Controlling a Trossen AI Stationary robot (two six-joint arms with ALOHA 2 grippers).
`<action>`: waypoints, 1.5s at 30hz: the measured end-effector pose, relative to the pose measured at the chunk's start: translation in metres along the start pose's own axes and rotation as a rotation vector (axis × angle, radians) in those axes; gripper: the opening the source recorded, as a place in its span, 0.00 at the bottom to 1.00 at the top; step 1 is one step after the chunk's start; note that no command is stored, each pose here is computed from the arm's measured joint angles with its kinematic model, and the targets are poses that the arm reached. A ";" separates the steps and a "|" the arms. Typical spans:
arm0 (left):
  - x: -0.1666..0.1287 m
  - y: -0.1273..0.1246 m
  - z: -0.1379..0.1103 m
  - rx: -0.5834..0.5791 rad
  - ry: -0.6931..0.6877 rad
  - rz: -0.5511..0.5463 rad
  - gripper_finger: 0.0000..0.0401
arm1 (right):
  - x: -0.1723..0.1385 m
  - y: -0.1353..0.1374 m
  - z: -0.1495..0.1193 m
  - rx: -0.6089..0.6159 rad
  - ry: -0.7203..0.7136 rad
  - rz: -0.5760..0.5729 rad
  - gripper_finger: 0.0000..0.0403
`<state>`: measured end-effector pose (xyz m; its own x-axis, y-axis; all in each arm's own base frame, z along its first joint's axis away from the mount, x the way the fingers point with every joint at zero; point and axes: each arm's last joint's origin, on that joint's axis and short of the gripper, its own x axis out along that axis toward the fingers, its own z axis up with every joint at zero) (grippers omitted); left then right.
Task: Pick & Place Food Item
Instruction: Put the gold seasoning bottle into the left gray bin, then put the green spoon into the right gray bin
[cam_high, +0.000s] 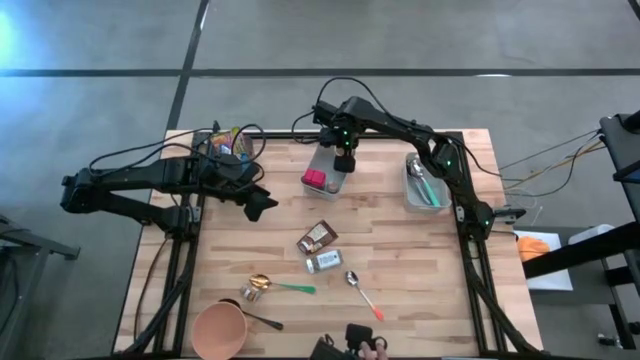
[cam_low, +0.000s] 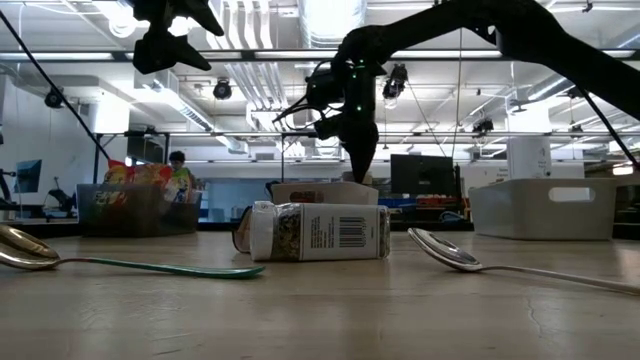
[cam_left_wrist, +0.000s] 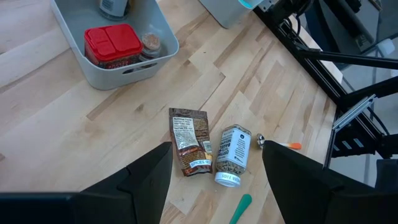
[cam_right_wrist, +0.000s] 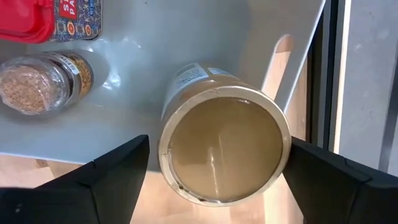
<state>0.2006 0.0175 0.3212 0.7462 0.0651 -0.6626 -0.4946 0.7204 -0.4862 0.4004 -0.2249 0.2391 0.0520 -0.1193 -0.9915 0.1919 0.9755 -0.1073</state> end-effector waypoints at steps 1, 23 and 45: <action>0.000 0.000 0.000 0.000 0.000 0.000 0.63 | 0.000 0.000 0.000 0.002 0.000 0.000 0.86; 0.000 0.000 0.000 0.000 0.000 0.000 0.63 | -0.092 0.009 -0.024 0.142 -0.132 -0.020 0.86; 0.000 0.000 0.000 0.000 0.000 0.000 0.63 | -0.212 0.063 -0.121 0.231 -0.481 0.274 0.86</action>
<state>0.2006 0.0175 0.3212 0.7462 0.0651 -0.6626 -0.4946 0.7203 -0.4862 0.2827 -0.1154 0.4334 0.5569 0.0078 -0.8306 0.3147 0.9234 0.2196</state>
